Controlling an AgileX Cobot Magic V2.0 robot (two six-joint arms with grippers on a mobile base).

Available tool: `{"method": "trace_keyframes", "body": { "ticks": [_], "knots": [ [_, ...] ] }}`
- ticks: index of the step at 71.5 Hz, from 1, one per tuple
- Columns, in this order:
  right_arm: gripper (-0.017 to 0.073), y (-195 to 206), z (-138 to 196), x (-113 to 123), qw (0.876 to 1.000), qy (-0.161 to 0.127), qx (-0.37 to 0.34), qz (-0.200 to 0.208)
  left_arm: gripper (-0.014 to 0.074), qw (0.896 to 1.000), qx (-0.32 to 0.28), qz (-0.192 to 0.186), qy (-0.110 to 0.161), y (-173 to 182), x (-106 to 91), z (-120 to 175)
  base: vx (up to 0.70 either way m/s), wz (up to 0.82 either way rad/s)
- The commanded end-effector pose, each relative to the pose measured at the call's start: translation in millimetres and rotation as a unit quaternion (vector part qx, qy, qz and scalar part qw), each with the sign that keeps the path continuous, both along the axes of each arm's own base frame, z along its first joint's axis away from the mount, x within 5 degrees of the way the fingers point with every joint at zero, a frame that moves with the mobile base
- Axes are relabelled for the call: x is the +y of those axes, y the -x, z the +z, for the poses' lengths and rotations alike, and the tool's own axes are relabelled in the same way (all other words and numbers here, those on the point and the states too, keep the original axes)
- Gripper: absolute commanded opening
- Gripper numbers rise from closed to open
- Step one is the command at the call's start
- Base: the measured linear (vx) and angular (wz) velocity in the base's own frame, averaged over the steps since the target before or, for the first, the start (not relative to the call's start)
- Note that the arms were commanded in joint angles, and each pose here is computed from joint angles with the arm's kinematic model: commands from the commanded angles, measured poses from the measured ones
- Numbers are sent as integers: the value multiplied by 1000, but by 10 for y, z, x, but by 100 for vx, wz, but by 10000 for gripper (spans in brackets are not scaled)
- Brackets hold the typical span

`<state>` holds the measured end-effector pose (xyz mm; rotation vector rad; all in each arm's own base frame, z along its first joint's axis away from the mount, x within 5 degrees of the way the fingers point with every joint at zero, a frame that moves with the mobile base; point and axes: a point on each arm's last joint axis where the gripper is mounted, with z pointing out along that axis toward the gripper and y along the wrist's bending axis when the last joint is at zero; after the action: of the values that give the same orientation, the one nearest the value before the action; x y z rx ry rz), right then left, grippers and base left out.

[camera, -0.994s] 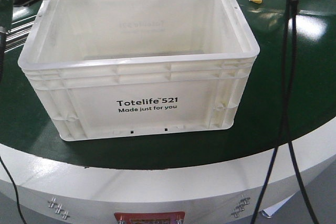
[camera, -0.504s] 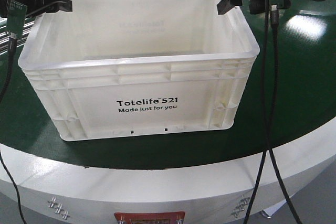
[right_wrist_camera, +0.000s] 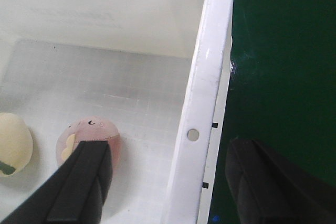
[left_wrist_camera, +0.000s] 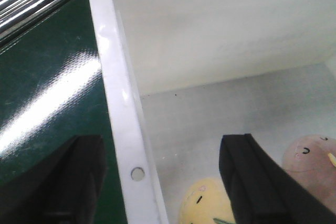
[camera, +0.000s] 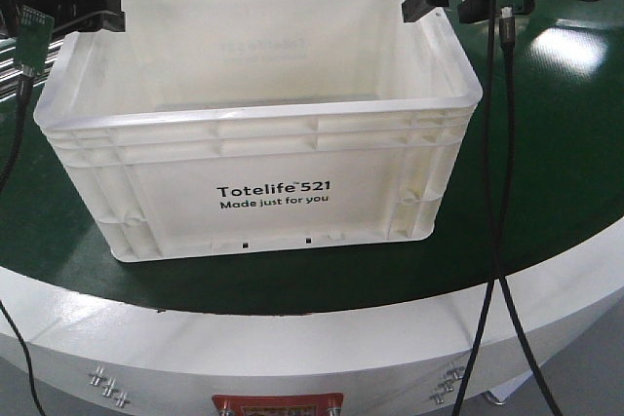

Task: Place moving items into box and shelve
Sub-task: 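Lower both grippers onto the crate's side rims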

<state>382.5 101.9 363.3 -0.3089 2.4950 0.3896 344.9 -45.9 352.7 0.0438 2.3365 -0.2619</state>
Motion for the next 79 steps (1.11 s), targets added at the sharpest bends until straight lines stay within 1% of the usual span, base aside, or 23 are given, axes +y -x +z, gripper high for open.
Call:
{"method": "trace_keyframes", "body": {
  "ticks": [1, 6, 16, 21, 26, 28, 31, 37, 45, 61, 72, 79],
  "knots": [
    [505, 57, 311, -17, 998, -25, -63, -8, 573, 998, -60, 14, 15, 72, 25, 305, 0, 0],
    [505, 45, 292, -14, 998, -24, -61, -7, 573, 998, -56, 16, 4, 76, 40, 295, 0, 0],
    [505, 26, 259, 9, 998, -23, -57, -4, 573, 998, -48, 26, -7, 82, 66, 280, 0, 0],
    [505, 25, 232, 63, 998, -14, -56, 4, 573, 998, -48, 28, -10, 81, 71, 280, 0, 0],
    [505, 16, 193, 138, 998, 7, -60, 14, 573, 998, -48, 28, -9, 81, 71, 281, 0, 0],
    [505, 17, 178, 167, 998, 23, -64, 18, 573, 998, -48, 28, -9, 81, 71, 281, 0, 0],
    [505, 15, 159, 200, 997, 36, -66, 19, 573, 998, -47, 27, -10, 82, 71, 279, 0, 0],
    [505, 1, 121, 222, 996, 62, -67, 13, 573, 999, -46, 27, -10, 84, 71, 277, 0, 0],
    [505, -12, 96, 193, 996, 62, -56, -5, 573, 999, -42, 26, -11, 88, 71, 272, 0, 0],
    [505, -5, 60, 194, 997, 66, -41, -3, 573, 999, -43, 26, -12, 88, 72, 272, 0, 0],
    [505, -53, -64, 209, 997, 73, -18, -1, 573, 999, -43, 26, -12, 88, 72, 272, 0, 0],
    [503, -67, -108, 224, 998, 69, -7, 1, 573, 999, -42, 26, -12, 88, 72, 271, 0, 0]
  ]
}}
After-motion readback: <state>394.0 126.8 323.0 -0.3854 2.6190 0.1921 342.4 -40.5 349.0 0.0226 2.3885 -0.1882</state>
